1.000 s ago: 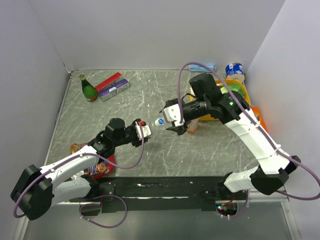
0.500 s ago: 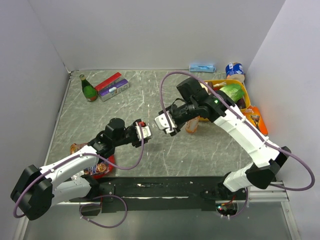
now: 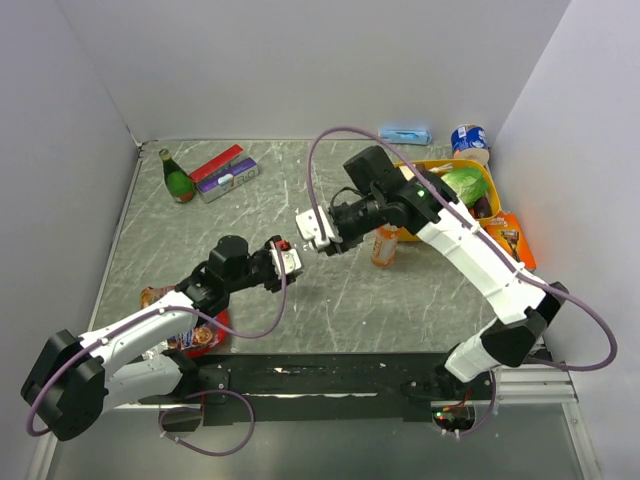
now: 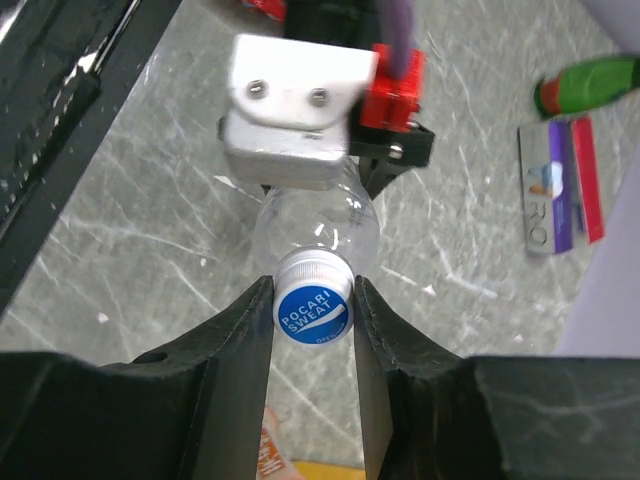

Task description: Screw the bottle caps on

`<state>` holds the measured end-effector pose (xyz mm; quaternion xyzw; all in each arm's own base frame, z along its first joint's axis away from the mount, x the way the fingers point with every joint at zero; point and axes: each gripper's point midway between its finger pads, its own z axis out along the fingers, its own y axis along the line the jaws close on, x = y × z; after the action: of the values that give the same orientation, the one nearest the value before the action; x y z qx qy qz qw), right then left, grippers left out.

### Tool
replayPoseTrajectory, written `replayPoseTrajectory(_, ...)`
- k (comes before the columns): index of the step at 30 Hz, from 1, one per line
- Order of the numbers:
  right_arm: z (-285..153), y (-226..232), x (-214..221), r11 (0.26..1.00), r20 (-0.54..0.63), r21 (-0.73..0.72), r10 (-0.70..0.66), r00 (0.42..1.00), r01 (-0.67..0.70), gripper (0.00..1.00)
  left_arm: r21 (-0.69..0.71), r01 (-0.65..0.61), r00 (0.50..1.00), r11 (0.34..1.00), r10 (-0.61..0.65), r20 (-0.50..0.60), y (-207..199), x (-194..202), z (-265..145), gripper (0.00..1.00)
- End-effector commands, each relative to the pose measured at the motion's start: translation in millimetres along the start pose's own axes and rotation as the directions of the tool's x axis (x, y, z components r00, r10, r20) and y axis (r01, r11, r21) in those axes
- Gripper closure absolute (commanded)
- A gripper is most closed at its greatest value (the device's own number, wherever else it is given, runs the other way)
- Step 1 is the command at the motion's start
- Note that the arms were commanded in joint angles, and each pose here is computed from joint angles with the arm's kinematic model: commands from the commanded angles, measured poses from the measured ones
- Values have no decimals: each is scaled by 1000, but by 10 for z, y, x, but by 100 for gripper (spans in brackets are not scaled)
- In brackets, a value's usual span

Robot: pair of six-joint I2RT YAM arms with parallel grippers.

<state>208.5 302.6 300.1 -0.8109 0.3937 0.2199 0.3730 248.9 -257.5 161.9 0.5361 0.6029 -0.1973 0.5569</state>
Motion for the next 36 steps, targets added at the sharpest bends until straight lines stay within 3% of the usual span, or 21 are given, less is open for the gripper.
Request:
replayPoseTrajectory(1,-33,-282,-156,969,41,96,225,974,-228,94,-135,22,994,991,-7,111,262,-343,6,99)
replayPoseTrajectory(2,-8,-309,-136,927,49,112,354,934,-357,96,-228,52,995,972,-30,97,396,-324,-17,99)
replayPoseTrajectory(4,-19,-457,-145,866,75,164,466,881,-472,100,-319,59,991,946,-16,136,448,-421,-16,99)
replayPoseTrajectory(5,42,-467,-108,791,86,156,586,806,-591,100,-339,61,990,939,-12,144,449,-443,-9,99)
replayPoseTrajectory(7,50,-504,-123,709,110,146,681,724,-690,100,-422,101,988,901,-40,151,546,-455,-16,99)
replayPoseTrajectory(8,102,-502,-89,620,118,131,765,633,-774,100,-429,125,985,895,-61,162,558,-481,-5,99)
replayPoseTrajectory(10,130,-518,-81,573,132,128,799,587,-809,100,-417,142,984,898,-81,161,533,-479,44,99)
replayPoseTrajectory(11,136,-518,-88,576,131,131,796,590,-807,100,-402,150,983,903,-92,159,515,-482,64,98)
replayPoseTrajectory(12,127,-540,-58,581,128,149,791,599,-800,100,-376,144,983,915,-91,157,466,-487,89,82)
replayPoseTrajectory(13,101,-567,-53,591,124,164,782,611,-789,100,-358,143,983,923,-91,157,436,-497,98,60)
replayPoseTrajectory(14,110,-588,1,621,103,181,760,642,-763,100,-342,133,987,930,-92,133,395,-448,107,17)
replayPoseTrajectory(15,92,-616,54,631,89,205,750,656,-749,100,-327,131,988,936,-94,126,364,-435,103,4)
replayPoseTrajectory(18,1,-721,269,656,37,283,722,691,-700,100,-305,131,991,943,-125,39,276,-242,83,4)
replayPoseTrajectory(25,-249,-941,896,647,-106,417,732,673,-639,100,-286,70,978,956,-123,-171,113,277,-120,4)
replayPoseTrajectory(36,-114,-604,1503,602,-224,414,795,564,-683,100,-354,158,954,922,-235,-185,307,447,-297,4)
